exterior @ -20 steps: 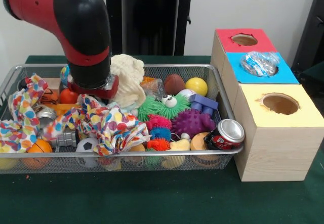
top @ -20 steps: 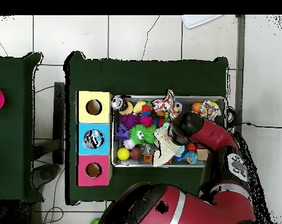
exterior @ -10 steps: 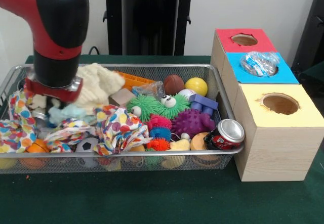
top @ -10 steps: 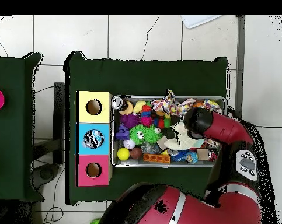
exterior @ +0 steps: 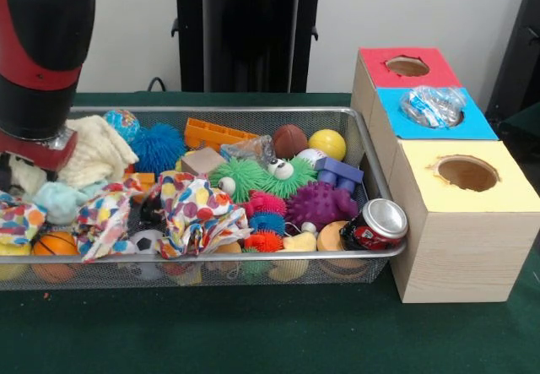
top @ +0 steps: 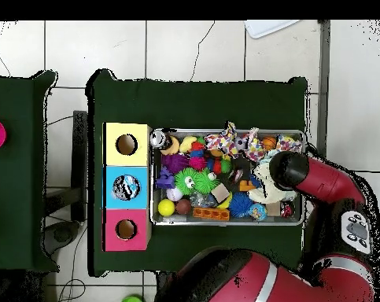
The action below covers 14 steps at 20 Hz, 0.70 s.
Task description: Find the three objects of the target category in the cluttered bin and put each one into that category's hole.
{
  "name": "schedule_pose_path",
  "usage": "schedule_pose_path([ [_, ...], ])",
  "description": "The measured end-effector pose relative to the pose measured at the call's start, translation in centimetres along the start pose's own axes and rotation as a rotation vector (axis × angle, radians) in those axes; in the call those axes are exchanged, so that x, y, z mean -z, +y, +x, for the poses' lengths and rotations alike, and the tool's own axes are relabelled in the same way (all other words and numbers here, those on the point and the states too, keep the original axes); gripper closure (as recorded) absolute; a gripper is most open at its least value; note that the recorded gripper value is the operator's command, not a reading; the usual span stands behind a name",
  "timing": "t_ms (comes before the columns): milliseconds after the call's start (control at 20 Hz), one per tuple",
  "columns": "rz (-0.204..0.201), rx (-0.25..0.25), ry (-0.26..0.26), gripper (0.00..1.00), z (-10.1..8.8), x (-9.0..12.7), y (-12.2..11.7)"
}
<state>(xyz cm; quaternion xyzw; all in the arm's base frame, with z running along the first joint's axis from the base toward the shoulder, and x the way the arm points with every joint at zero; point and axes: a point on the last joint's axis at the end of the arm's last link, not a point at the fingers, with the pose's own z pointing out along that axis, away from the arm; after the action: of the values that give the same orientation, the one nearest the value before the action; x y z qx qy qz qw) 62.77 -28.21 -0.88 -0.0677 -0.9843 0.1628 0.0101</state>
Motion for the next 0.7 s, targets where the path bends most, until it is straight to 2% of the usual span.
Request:
schedule_pose_path([
  [250, -0.014, -0.028, -0.005, 0.00, -0.3, 0.4, -0.6],
  [450, -0.058, -0.081, 0.034, 0.00, 0.0, 1.2, -0.6],
  [500, -0.106, -0.127, 0.089, 0.00, 0.4, 2.1, -0.4],
  [600, -0.140, -0.156, 0.128, 0.00, 0.8, 2.7, -0.1],
  [650, -0.182, -0.190, 0.179, 0.00, 1.2, 3.6, 0.2],
  [700, -0.201, -0.204, 0.203, 0.00, 1.4, 4.0, 0.4],
])
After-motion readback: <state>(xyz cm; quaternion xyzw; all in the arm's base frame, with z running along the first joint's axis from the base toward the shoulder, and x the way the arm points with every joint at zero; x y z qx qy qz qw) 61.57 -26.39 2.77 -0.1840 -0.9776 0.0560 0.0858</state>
